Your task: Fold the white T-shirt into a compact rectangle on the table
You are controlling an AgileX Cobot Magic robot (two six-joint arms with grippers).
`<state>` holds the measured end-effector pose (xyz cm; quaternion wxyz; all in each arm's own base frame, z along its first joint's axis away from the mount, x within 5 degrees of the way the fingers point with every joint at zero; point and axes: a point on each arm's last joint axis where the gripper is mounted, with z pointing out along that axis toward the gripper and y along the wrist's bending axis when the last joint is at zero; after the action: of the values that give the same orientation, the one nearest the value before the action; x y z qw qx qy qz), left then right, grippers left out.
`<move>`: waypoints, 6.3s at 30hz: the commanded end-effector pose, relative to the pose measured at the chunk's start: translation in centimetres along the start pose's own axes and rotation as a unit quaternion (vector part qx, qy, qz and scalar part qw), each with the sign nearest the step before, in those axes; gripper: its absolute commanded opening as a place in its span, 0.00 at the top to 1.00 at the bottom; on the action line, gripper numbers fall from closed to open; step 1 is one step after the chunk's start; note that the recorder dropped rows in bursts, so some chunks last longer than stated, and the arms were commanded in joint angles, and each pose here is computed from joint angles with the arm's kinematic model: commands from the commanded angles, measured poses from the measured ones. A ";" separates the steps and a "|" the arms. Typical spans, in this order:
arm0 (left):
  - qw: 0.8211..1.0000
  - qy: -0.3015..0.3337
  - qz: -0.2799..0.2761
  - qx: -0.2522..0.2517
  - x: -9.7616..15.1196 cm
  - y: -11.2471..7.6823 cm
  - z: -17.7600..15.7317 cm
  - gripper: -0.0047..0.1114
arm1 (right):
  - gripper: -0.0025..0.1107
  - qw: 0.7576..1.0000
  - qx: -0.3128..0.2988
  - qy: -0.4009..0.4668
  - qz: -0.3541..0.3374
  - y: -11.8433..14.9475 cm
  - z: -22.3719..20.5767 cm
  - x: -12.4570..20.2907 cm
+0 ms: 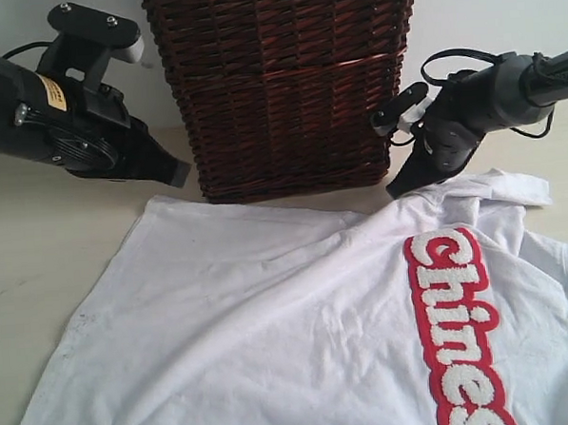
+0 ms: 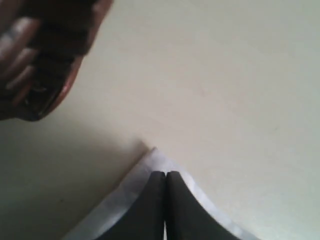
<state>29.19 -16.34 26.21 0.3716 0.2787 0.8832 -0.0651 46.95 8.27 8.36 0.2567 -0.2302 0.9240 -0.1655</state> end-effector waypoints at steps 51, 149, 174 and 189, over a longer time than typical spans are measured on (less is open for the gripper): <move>1.000 -0.014 -0.018 0.009 3.1 -0.7 -1.7 0.96 | 0.98 0.985 -0.066 -0.003 0.158 -9.8 0.6 1.1; 0.999 -0.039 -0.009 0.021 5.4 -1.7 -4.3 0.96 | 0.89 0.959 -0.079 0.003 0.271 -14.3 5.5 0.5; 0.999 -0.037 -0.010 0.021 5.5 -1.7 -4.3 0.96 | 0.45 0.954 -0.061 0.042 0.290 -15.0 5.4 0.6; 0.999 -0.036 -0.010 0.021 5.5 -1.7 -4.3 0.96 | 0.98 0.963 -0.135 0.005 0.232 -13.8 5.2 -0.4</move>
<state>22.62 -13.82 25.47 0.3992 0.2731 0.8701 -0.0945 54.76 -4.08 9.58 0.2455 -0.0237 0.9685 0.0347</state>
